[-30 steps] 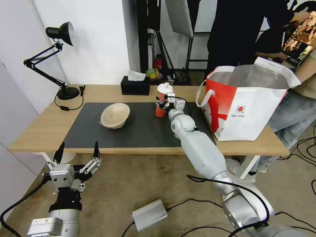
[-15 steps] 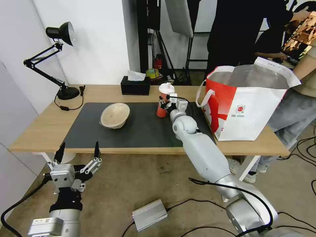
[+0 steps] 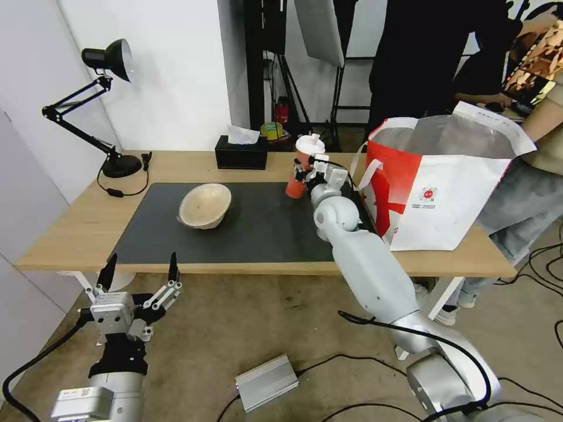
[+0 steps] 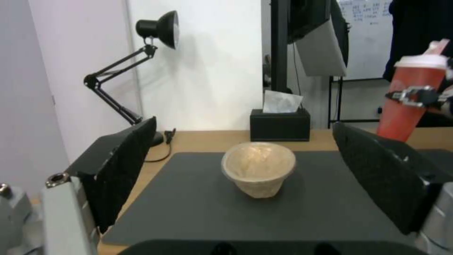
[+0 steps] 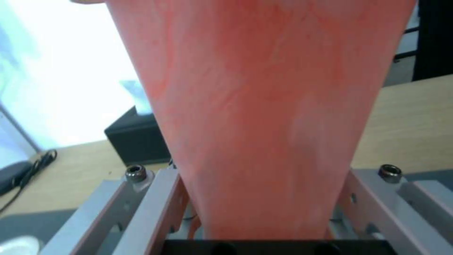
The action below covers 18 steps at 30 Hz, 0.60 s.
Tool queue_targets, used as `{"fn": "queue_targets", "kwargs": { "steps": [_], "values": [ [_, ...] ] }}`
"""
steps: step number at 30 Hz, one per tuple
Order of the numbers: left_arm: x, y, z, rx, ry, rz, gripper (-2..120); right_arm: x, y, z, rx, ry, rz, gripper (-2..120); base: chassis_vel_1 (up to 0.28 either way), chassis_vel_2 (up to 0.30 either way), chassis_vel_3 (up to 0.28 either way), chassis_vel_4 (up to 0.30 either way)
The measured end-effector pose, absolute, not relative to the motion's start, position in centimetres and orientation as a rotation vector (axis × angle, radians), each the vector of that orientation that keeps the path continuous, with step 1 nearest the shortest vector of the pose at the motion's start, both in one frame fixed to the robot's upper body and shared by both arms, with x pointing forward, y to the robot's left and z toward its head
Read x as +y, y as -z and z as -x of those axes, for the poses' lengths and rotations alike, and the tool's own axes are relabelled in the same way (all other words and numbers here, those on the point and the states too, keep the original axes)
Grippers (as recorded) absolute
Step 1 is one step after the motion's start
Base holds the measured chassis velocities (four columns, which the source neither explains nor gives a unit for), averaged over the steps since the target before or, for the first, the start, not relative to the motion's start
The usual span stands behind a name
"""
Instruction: Pick up the trash from the table and place it into the takeout bag.
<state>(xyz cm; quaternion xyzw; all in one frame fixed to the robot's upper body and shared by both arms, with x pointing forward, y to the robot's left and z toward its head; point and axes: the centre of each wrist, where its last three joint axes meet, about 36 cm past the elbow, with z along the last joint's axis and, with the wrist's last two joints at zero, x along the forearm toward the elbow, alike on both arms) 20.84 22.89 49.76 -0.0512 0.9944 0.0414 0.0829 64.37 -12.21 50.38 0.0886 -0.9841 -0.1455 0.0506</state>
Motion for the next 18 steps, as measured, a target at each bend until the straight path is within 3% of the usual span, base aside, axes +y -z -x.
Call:
{"fn": "queue_targets", "kwargs": {
  "steps": [18],
  "values": [
    [23.0,-49.4,-21.3,2.966,-0.12,0.154,100,-14.1,-57.8,-60.8,-3.021,0.641,-0.29,30,0.0,0.0,0.0,0.0]
  ]
}}
